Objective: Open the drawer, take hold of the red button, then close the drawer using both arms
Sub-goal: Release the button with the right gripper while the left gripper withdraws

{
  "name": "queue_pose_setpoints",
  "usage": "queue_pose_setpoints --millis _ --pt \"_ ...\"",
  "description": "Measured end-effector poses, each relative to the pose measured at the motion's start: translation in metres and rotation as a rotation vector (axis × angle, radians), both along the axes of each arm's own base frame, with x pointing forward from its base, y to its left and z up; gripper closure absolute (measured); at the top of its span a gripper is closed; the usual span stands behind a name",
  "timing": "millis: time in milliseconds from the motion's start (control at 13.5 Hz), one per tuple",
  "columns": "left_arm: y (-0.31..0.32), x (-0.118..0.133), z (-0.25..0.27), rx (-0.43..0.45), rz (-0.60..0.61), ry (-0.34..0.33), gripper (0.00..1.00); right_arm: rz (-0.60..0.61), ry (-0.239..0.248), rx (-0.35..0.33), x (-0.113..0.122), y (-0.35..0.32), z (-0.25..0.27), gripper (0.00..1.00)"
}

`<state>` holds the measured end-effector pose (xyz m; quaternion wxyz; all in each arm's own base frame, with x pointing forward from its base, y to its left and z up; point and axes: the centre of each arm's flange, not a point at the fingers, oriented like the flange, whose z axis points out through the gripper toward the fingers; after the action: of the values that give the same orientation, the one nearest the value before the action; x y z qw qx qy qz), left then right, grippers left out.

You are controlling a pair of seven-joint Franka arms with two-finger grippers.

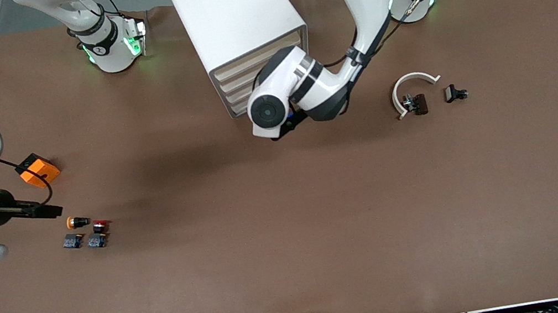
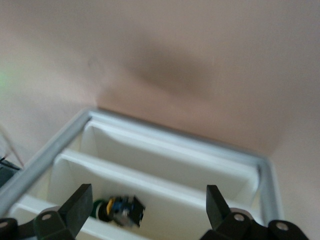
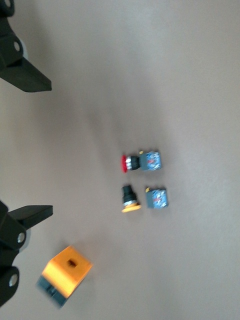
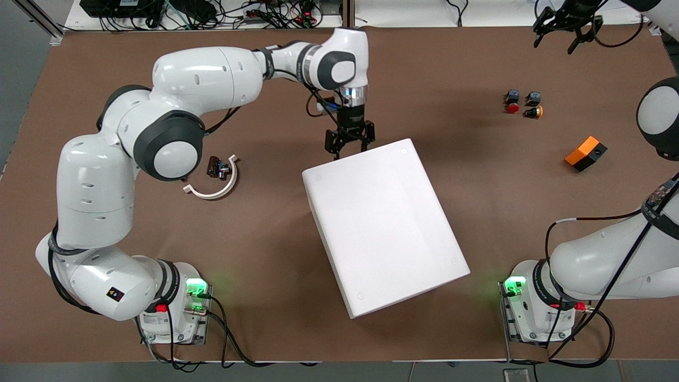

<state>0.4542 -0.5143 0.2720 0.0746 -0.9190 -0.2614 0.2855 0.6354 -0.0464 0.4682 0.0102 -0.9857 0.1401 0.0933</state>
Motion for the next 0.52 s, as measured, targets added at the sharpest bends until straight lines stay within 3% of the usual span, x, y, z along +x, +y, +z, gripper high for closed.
queue_pose_setpoints --millis 222,519 --pt "0.052 0.065 0.03 -0.036 0.006 -0.111 0.0 0.013 0.037 -0.024 -0.008 -0.004 0.042 0.0" --pt "0.15 0.138 0.122 -0.121 0.012 -0.278 0.0 0.053 0.036 -0.052 -0.025 -0.009 0.083 0.0"
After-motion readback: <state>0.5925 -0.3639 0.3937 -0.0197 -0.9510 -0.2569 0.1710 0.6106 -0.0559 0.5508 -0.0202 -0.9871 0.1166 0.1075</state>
